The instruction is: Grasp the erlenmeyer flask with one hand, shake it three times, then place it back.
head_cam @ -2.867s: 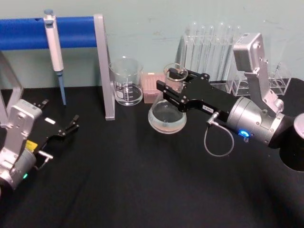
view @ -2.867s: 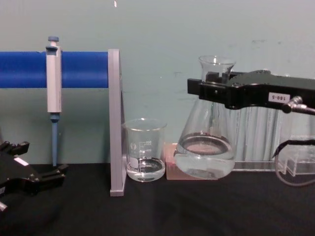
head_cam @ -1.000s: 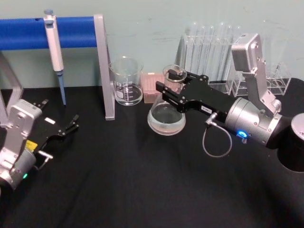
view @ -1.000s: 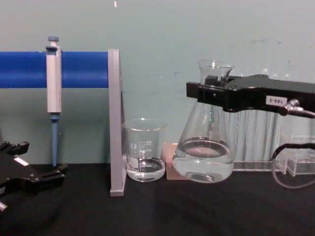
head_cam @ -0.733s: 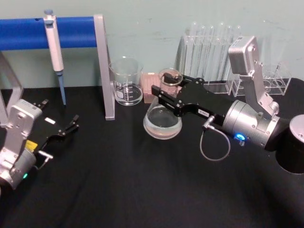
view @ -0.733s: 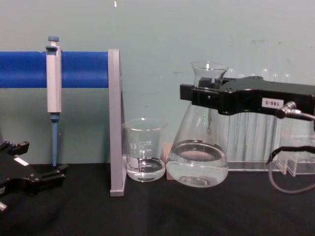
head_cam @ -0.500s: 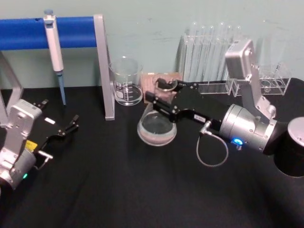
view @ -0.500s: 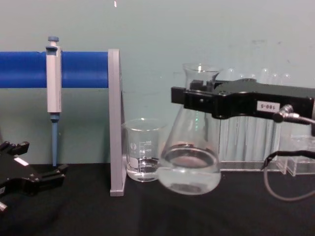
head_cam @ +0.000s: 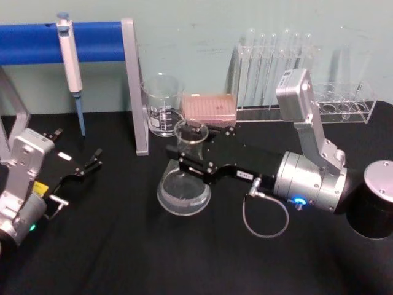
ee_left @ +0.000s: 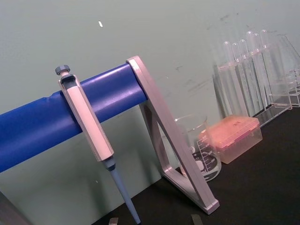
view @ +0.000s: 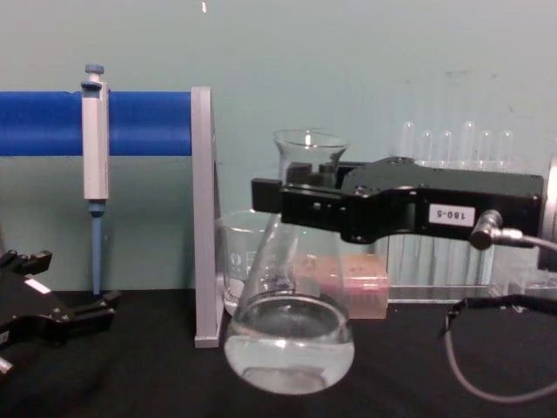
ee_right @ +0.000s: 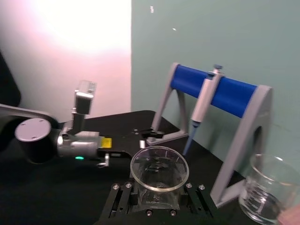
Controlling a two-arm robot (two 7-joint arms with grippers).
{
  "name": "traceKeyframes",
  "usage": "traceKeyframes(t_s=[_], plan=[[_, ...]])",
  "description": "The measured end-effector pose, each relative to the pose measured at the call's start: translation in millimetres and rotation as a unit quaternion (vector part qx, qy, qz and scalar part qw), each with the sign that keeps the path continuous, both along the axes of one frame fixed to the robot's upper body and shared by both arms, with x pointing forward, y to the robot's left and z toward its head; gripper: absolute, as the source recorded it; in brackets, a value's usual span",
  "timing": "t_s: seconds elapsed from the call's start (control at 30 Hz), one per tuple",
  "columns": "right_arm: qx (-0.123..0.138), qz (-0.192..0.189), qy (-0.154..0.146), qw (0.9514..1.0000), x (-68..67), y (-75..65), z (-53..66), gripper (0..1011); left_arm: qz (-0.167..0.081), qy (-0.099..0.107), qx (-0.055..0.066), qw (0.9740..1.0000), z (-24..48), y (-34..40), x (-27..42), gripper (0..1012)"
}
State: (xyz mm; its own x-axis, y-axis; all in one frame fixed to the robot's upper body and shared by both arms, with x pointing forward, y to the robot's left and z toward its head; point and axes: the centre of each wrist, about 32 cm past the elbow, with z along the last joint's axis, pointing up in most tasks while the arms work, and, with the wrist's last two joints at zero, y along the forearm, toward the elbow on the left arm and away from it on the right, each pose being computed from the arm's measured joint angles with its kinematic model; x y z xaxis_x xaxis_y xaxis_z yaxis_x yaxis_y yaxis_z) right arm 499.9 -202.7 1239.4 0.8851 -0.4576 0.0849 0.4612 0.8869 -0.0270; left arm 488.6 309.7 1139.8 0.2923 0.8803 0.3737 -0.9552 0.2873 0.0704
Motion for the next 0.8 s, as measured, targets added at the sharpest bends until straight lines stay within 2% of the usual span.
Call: traceKeyframes(t_s=[0.27,0.5,0.7,0.8], plan=[[-0.002,0.035,-0.002,0.9994,-2.8,4.5,-0.6,453,0.0,0.0,0.0,1.0,0.0,0.0,0.0,1001],[-0.003,0.05,-0.004,0.9987,-3.2,6.3,-0.2,453,0.0,0.0,0.0,1.0,0.0,0.0,0.0,1001],[-0.003,0.047,-0.005,0.9989,-1.0,5.3,-0.5,453,0.0,0.0,0.0,1.0,0.0,0.0,0.0,1001],[-0.001,0.029,-0.005,0.9996,1.8,3.1,-1.3,453,0.0,0.0,0.0,1.0,0.0,0.0,0.0,1001]])
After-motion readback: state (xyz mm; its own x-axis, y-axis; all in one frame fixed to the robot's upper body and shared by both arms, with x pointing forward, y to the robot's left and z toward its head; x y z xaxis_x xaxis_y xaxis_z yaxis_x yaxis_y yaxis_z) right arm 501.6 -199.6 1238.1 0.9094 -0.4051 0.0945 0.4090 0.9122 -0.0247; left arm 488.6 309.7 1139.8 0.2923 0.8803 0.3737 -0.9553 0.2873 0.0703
